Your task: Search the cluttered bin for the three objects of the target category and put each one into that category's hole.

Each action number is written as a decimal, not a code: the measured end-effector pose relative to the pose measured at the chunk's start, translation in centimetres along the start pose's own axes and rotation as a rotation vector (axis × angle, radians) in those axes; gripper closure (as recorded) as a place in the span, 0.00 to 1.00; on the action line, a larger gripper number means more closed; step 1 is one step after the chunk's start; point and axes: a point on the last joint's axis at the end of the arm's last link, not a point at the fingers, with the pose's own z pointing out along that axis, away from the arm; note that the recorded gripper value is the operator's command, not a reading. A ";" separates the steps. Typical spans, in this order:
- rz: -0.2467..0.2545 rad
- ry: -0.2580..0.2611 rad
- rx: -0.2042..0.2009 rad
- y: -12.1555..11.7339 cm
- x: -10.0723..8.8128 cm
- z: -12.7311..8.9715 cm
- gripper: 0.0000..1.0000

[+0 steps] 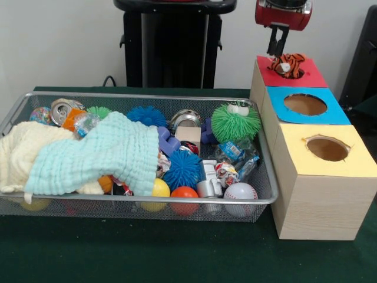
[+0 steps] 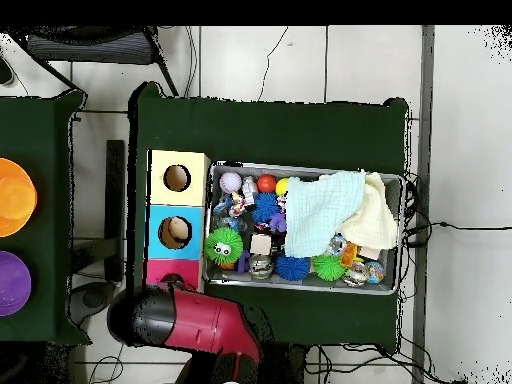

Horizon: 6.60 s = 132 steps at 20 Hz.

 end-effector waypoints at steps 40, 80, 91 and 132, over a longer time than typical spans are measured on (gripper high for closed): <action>0.098 0.021 -0.050 0.9 0.0 1.8 1.00; 0.137 0.001 -0.101 3.6 -0.1 -0.2 1.00; 0.101 -0.005 -0.091 4.6 0.6 -0.9 0.00; 0.011 -0.077 -0.075 5.7 -2.6 -3.7 0.00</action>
